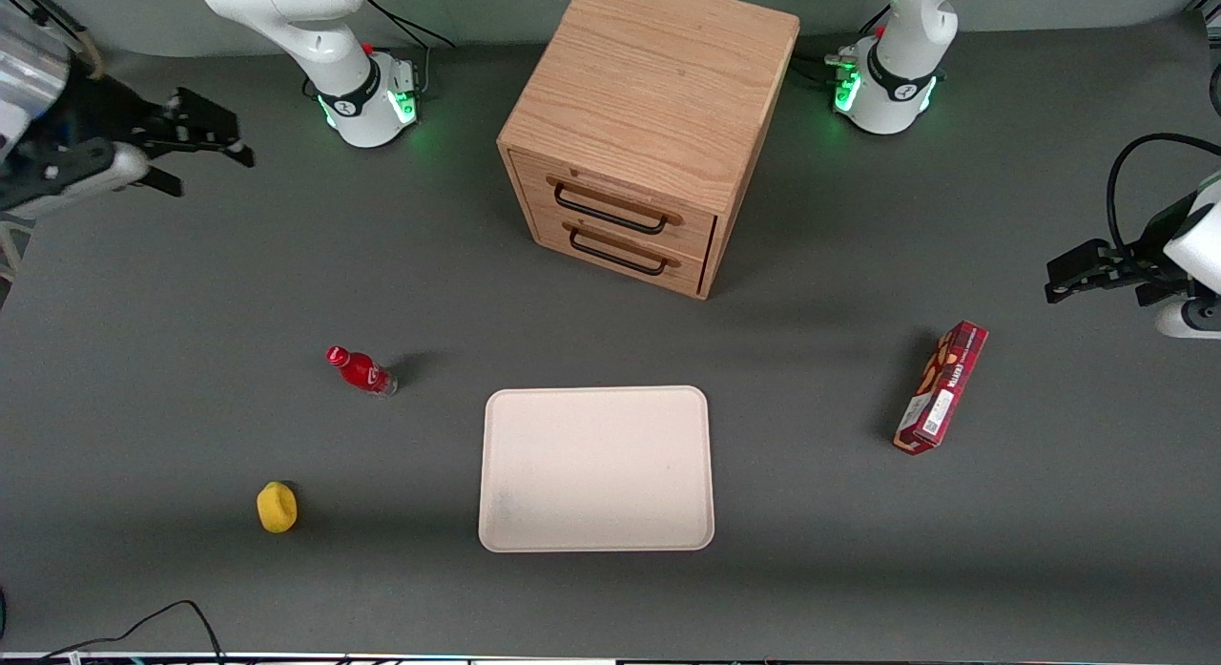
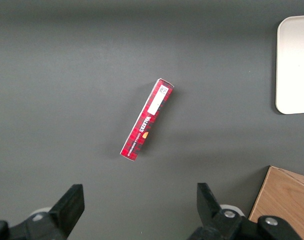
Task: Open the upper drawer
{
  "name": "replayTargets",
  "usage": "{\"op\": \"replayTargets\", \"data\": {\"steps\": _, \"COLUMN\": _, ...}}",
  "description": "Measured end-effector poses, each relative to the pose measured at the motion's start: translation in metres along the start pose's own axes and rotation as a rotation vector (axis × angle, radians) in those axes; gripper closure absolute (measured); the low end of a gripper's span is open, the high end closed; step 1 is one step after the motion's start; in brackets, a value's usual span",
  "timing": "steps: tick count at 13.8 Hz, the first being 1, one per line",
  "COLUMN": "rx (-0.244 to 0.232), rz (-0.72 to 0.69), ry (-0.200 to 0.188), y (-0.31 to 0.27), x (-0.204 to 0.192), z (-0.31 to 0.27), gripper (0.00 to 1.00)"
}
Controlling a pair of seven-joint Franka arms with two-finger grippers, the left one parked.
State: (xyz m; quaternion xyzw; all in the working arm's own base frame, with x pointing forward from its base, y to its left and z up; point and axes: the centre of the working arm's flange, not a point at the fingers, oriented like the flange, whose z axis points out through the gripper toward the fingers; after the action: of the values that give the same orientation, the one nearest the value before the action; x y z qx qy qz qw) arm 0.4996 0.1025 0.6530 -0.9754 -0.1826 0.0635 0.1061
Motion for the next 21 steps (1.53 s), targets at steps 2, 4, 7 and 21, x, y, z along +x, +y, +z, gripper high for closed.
{"op": "replayTargets", "data": {"steps": 2, "rx": 0.056, "rz": -0.212, "ry": -0.030, "y": -0.033, "x": 0.024, "z": 0.020, "gripper": 0.00}}
{"op": "replayTargets", "data": {"steps": 4, "rx": 0.195, "rz": -0.383, "ry": -0.049, "y": -0.056, "x": 0.045, "z": 0.047, "gripper": 0.00}}
{"op": "replayTargets", "data": {"steps": 7, "rx": 0.365, "rz": -0.490, "ry": -0.069, "y": -0.075, "x": 0.084, "z": 0.098, "gripper": 0.00}}
{"op": "replayTargets", "data": {"steps": 21, "rx": 0.326, "rz": -0.559, "ry": -0.110, "y": -0.189, "x": 0.141, "z": 0.256, "gripper": 0.00}}
